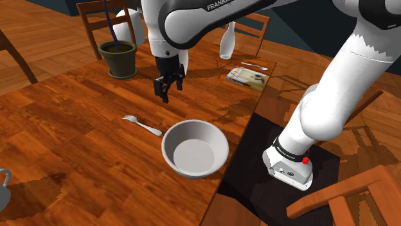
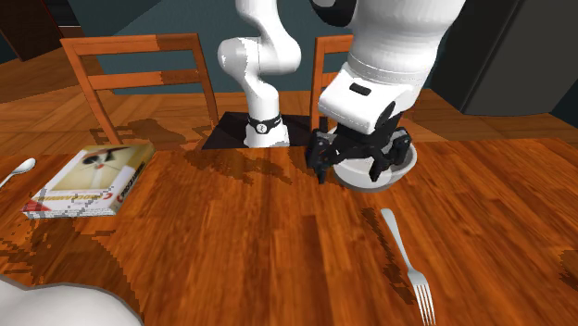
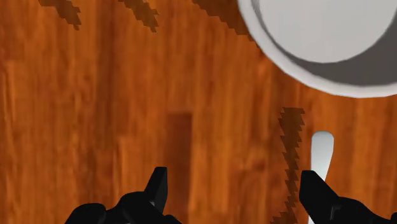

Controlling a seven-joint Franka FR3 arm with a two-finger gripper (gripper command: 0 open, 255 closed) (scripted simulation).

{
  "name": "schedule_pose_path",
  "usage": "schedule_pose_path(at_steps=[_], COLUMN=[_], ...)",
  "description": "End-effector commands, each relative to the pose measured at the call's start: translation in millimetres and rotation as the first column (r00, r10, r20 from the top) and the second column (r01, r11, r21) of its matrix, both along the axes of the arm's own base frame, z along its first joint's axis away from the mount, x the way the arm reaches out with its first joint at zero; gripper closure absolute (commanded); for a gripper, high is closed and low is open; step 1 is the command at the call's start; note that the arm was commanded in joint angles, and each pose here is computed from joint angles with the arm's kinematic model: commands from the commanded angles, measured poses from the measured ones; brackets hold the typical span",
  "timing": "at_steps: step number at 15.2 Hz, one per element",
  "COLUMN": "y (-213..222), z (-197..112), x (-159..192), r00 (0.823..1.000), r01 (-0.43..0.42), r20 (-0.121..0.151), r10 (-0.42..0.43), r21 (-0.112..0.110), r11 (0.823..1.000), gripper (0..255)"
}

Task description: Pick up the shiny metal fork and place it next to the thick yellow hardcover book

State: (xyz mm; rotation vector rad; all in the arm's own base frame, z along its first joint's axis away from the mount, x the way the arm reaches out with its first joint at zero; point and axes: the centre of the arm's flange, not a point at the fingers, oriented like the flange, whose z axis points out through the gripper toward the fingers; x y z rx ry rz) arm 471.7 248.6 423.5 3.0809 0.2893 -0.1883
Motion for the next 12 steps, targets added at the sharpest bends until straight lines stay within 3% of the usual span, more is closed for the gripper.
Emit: schedule_pose_path(at_steps=[1,12], y=[18.6,111.8], z=[-13.1,-79.6], x=[10.2,61.3], r00=[1.000,0.999], r01=[-0.003,-0.020], r20=[-0.005,-0.028], r10=[0.003,0.021], r21=[0.007,0.037], r11=[1.000,0.999], gripper=[0,0])
